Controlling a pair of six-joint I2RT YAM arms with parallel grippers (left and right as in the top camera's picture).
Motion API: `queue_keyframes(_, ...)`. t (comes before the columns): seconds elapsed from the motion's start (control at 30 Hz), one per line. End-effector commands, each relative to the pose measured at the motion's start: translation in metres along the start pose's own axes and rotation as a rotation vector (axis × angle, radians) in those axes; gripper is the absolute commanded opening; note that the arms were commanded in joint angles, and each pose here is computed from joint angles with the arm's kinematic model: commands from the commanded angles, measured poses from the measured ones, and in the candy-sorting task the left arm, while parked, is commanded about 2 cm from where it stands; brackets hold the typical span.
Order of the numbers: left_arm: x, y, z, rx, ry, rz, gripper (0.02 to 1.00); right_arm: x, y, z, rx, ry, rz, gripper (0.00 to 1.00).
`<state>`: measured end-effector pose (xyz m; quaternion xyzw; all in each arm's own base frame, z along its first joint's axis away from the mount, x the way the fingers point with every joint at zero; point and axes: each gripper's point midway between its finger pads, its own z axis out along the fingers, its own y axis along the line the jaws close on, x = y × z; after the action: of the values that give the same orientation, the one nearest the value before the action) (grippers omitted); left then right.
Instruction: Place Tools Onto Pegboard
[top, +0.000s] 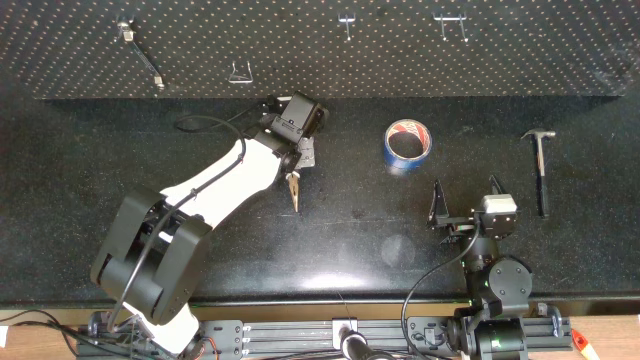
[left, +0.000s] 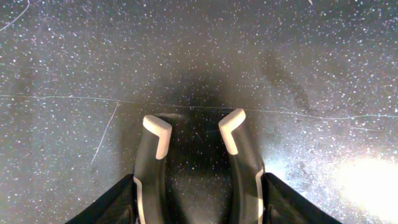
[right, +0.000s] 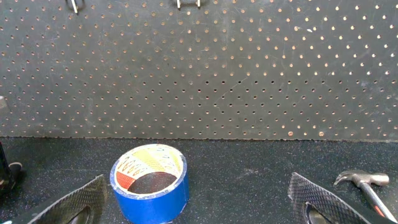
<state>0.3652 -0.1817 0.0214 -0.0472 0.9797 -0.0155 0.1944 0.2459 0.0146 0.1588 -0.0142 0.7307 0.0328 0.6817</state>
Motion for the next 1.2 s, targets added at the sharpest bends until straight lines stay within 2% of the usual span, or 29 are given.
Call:
queue_keyframes(0.03, 0.005, -0.002, 0.009, -0.006, 0.024, -0.009, 0.257, 0.001, 0.002, 0.0, -0.007, 0.001, -0.011, 0.947)
queue_keyframes(0.07, 0.006, -0.002, 0.009, -0.006, 0.025, -0.009, 0.222, 0.001, 0.002, 0.0, -0.007, 0.001, -0.011, 0.947)
queue_keyframes(0.13, 0.008, 0.0, 0.005, -0.011, 0.033, -0.006, 0.029, 0.001, 0.002, 0.0, -0.007, 0.001, -0.011, 0.947)
queue_keyframes(0.2, 0.006, 0.004, -0.019, -0.009, 0.029, -0.007, 0.029, 0.001, 0.002, 0.0, -0.007, 0.001, -0.011, 0.947)
queue_keyframes(0.27, 0.004, 0.015, -0.066, 0.001, 0.01, -0.011, 0.029, 0.001, 0.002, 0.0, -0.007, 0.001, -0.011, 0.947)
queue_keyframes(0.33, -0.003, 0.037, -0.133, 0.008, -0.089, -0.031, 0.029, 0.001, 0.001, 0.0, -0.006, 0.001, -0.011, 0.947)
queue_keyframes(0.43, -0.011, 0.063, -0.2, 0.044, -0.244, -0.08, 0.029, 0.001, 0.002, 0.0, -0.007, 0.001, -0.011, 0.947)
queue_keyframes(0.53, -0.017, 0.087, -0.235, 0.048, -0.351, -0.14, 0.029, 0.001, 0.002, 0.0, -0.007, 0.001, -0.011, 0.947)
queue_keyframes(0.57, -0.025, 0.095, -0.24, 0.01, -0.399, -0.156, 0.027, 0.001, 0.002, 0.0, -0.007, 0.001, -0.011, 0.947)
queue_keyframes(0.63, -0.056, 0.115, -0.245, -0.136, -0.551, -0.213, 0.029, 0.001, 0.002, 0.0, -0.007, 0.001, -0.011, 0.947)
queue_keyframes(0.67, -0.083, 0.114, -0.246, -0.199, -0.651, -0.211, 0.029, 0.001, 0.002, 0.0, -0.007, 0.001, -0.011, 0.95)
queue_keyframes(0.7, -0.099, 0.109, -0.246, -0.215, -0.701, -0.177, 0.029, 0.001, 0.002, 0.0, -0.007, 0.001, -0.011, 0.947)
queue_keyframes(0.77, -0.143, 0.085, -0.25, -0.203, -0.841, -0.092, 0.027, 0.001, 0.002, 0.0, -0.007, 0.001, -0.011, 0.947)
queue_keyframes(0.8, -0.155, 0.081, -0.25, -0.2, -0.879, -0.089, 0.027, 0.001, 0.002, 0.0, -0.007, 0.001, -0.011, 0.947)
queue_keyframes(0.93, -0.193, 0.089, -0.237, -0.177, -0.97, -0.163, 0.027, 0.001, 0.002, 0.0, -0.007, 0.001, -0.011, 0.947)
queue_keyframes(1.13, -0.207, 0.095, -0.236, -0.177, -1.013, -0.178, 0.027, 0.001, 0.002, 0.0, -0.007, 0.001, -0.011, 0.947)
queue_keyframes(1.2, -0.215, 0.086, -0.23, -0.139, -1.035, -0.176, 0.029, 0.001, 0.002, 0.0, -0.007, 0.001, -0.011, 0.95)
